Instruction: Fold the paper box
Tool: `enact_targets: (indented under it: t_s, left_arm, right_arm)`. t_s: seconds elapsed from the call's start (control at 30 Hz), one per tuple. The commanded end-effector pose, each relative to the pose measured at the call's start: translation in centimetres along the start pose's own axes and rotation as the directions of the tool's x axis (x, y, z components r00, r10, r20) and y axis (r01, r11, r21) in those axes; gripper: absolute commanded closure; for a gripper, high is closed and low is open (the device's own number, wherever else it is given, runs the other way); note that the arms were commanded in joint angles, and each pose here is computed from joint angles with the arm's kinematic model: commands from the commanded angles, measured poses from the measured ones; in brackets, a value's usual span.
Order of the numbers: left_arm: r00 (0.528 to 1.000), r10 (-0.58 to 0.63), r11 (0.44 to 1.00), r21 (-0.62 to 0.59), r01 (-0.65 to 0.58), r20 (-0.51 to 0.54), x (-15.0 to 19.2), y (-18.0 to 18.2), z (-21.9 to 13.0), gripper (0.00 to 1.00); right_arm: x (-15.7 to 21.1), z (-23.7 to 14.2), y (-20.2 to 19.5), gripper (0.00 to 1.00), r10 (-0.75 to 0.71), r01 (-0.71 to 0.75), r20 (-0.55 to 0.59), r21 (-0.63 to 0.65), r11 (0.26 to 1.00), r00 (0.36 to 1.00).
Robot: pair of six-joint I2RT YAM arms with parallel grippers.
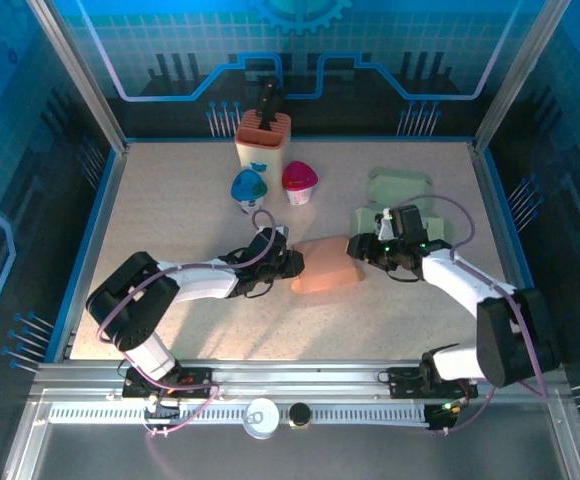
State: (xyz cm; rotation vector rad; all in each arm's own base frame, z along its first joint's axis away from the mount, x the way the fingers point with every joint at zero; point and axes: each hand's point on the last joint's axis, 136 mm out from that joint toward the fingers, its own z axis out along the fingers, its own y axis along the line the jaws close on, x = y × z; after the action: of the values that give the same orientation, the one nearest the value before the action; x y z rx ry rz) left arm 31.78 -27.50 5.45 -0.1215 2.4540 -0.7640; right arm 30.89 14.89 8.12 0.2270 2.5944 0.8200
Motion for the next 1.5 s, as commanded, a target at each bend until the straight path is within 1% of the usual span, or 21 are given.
enact_targets:
  t_s: [0.0, 0.2, 0.33, 0.43, 0.5, 0.63, 0.8, 0.9, 1.0, 1.1, 1.2, 1.33, 1.4, 1.47]
  left_arm:
    - [0.999, 0.029, 0.999, -0.024, -0.029, -0.02, 0.6, 0.9, 0.1, 0.69]
    - [0.999, 0.034, 0.999, -0.015, -0.034, -0.025, 0.6, 0.7, 0.1, 0.66]
    - [0.999, 0.039, 0.999, 0.003, -0.039, -0.016, 0.3, 0.2, -0.6, 0.63]
    - [0.999, 0.043, 0.999, 0.025, -0.043, 0.001, -0.1, -0.3, -1.5, 0.61]
    - [0.999, 0.041, 0.998, 0.04, -0.041, 0.001, -0.1, -0.5, -1.8, 0.61]
    - [0.999, 0.02, 0.998, 0.061, -0.018, -0.035, 0.5, -0.4, -1.4, 0.62]
    - [0.998, -0.003, 1.0, 0.017, 0.004, -0.055, 1.2, 1.1, -0.8, 0.6]
    - [0.998, -0.014, 0.999, 0.029, 0.016, -0.057, 1.3, 1.1, -0.6, 0.6]
    - [0.998, -0.025, 1.0, 0.013, 0.026, -0.06, 1.4, 1.5, -0.6, 0.6]
    - [0.997, -0.033, 0.999, -0.001, 0.033, -0.063, 1.8, 2.0, -0.6, 0.6]
    - [0.996, -0.043, 0.999, 0.014, 0.045, -0.073, 2.1, 1.9, -0.3, 0.62]
    - [0.996, -0.059, 0.998, 0.023, 0.06, -0.073, 2.4, 2.0, 0.0, 0.63]
    - [0.996, -0.059, 0.998, 0.029, 0.061, -0.072, 2.5, 2.0, 0.1, 0.63]
    - [0.996, -0.058, 0.997, 0.037, 0.061, -0.074, 2.5, 2.0, 0.3, 0.63]
  right_arm:
    - [-0.1, 0.8, -0.6, 0.45, -0.057, 0.058, -0.033, 0.017, 0.998, 0.998]
    - [0.3, 2.9, -1.5, 0.5, -0.07, 0.073, -0.08, 0.037, 0.997, 0.994]
    - [0.4, 3.1, -1.9, 0.61, -0.07, 0.074, -0.076, 0.053, 0.996, 0.995]
    - [0.6, 3.0, -1.7, 0.63, -0.076, 0.08, -0.077, 0.049, 0.996, 0.994]
    - [0.8, 3.0, -1.6, 0.63, -0.074, 0.077, -0.08, 0.042, 0.996, 0.994]
    - [1.0, 2.8, -1.1, 0.61, -0.07, 0.072, -0.075, 0.024, 0.997, 0.995]
    - [1.0, 2.6, -0.4, 0.61, -0.073, 0.074, -0.08, 0.004, 0.997, 0.994]
    - [1.2, 2.4, 0.0, 0.6, -0.078, 0.078, -0.082, -0.001, 0.997, 0.994]
    - [1.4, 2.2, 0.3, 0.57, -0.081, 0.081, -0.084, -0.006, 0.997, 0.993]
    - [1.5, 2.0, 0.2, 0.57, -0.082, 0.082, -0.082, -0.003, 0.997, 0.993]
    - [1.7, 2.2, 0.0, 0.56, -0.084, 0.084, -0.09, 0.0, 0.996, 0.992]
    - [1.5, 2.4, -0.6, 0.53, -0.097, 0.099, -0.09, 0.022, 0.995, 0.991]
    - [1.2, 2.4, -0.9, 0.52, -0.098, 0.1, -0.087, 0.015, 0.995, 0.991]
    - [0.7, 2.6, -1.0, 0.48, -0.1, 0.098, -0.085, -0.02, 0.995, 0.991]
